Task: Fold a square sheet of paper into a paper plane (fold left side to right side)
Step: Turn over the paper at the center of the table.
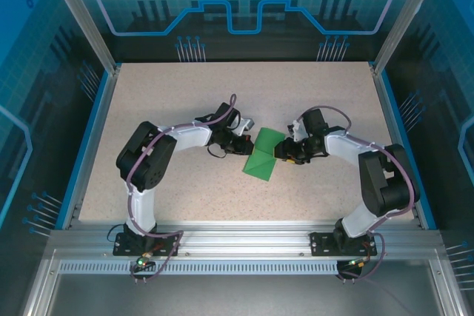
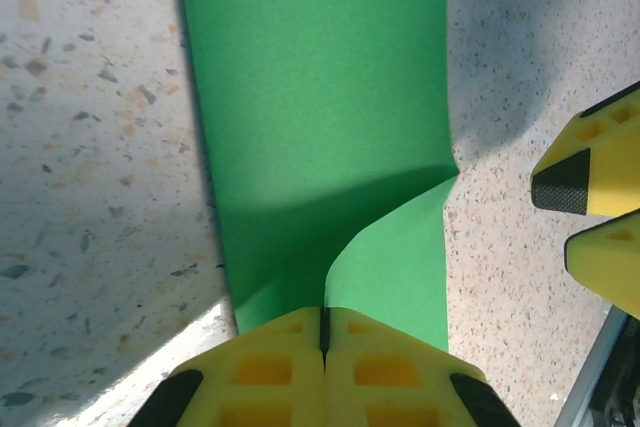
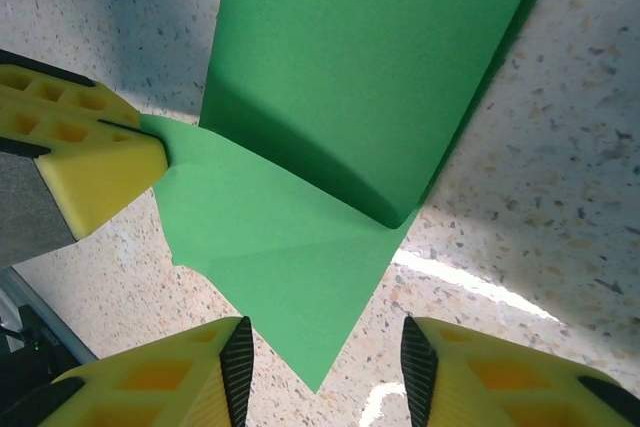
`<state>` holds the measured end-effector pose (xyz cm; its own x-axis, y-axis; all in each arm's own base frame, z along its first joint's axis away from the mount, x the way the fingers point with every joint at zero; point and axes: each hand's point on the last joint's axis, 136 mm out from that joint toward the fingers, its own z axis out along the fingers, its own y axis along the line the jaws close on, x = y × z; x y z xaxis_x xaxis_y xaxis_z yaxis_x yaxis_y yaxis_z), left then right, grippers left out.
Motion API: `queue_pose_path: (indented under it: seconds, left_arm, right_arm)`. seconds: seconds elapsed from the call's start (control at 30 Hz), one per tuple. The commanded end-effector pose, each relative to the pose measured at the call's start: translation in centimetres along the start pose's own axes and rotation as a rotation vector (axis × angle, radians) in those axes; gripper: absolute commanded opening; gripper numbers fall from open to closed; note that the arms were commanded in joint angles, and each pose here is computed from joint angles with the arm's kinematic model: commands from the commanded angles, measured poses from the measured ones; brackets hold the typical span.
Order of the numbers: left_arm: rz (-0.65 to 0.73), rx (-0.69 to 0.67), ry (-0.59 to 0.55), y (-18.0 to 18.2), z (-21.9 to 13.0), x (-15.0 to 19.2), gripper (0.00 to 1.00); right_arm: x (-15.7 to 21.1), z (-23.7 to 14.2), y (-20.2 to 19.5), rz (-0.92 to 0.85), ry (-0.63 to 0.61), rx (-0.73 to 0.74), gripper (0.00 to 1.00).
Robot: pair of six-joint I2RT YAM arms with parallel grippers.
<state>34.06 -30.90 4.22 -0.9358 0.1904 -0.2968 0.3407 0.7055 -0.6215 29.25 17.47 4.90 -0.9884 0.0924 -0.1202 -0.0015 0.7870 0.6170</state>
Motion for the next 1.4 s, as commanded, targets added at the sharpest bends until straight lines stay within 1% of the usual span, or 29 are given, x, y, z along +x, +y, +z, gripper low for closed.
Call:
queue_pose_path:
  seconds: [0.0, 0.43, 0.53, 0.6, 0.7, 0.8, 0.9, 0.93, 0.97, 1.03, 1.1, 1.17, 1.27, 1.37]
  left_arm:
    - [0.032, -0.012, -0.051, -0.8, -1.5, -0.7, 0.04]
    - [0.022, -0.021, -0.062, -0.6, -1.8, -0.5, 0.06]
    - [0.020, -0.021, -0.066, -0.6, -1.8, -0.6, 0.08]
    - [0.015, -0.022, -0.075, -0.6, -2.1, -0.7, 0.11]
    - [-0.003, -0.016, -0.101, -0.5, -2.8, -1.0, 0.20]
    - [-0.027, -0.001, -0.151, -0.4, -4.2, -1.5, 0.30]
    - [-0.057, 0.020, -0.206, -0.3, -6.1, -2.0, 0.40]
    - [-0.066, 0.025, -0.225, -0.2, -6.8, -2.1, 0.43]
    - [-0.071, 0.031, -0.247, -0.2, -7.8, -2.3, 0.46]
    - [-0.083, 0.034, -0.291, -0.1, -9.6, -2.5, 0.51]
    - [-0.092, 0.044, -0.347, -0.2, -11.9, -2.7, 0.61]
    - [-0.103, 0.066, -0.396, -0.5, -14.1, -2.9, 0.68]
    - [-0.103, 0.106, -0.469, -1.5, -17.4, -3.2, 0.77]
    - [-0.076, 0.160, -0.541, -3.2, -20.7, -3.4, 0.86]
  right_arm:
    - [0.3, 0.7, 1.1, 0.005, 0.024, -0.051, 0.46]
    - [-0.6, 3.2, 3.1, 0.025, 0.038, -0.137, 0.47]
    - [-0.5, 4.1, 3.3, 0.039, 0.052, -0.148, 0.45]
    - [-0.7, 4.4, 3.6, 0.044, 0.048, -0.162, 0.42]
    - [-1.5, 4.4, 4.3, 0.042, 0.021, -0.190, 0.34]
    - [-1.9, 4.1, 4.6, 0.031, 0.002, -0.194, 0.19]
    - [-2.0, 3.7, 4.8, 0.018, -0.007, -0.198, 0.09]
    - [-2.1, 3.5, 4.8, 0.012, -0.012, -0.199, 0.07]
    - [-3.1, 2.7, 5.8, -0.015, -0.039, -0.213, 0.06]
    - [-3.9, 1.7, 6.3, -0.046, -0.072, -0.222, 0.03]
    - [-4.7, 0.2, 7.3, -0.100, -0.109, -0.241, 0.02]
    - [-5.5, -1.6, 8.4, -0.158, -0.149, -0.256, 0.01]
    - [-6.3, -4.3, 10.1, -0.253, -0.206, -0.278, 0.01]
    - [-6.8, -7.7, 12.4, -0.360, -0.276, -0.329, 0.00]
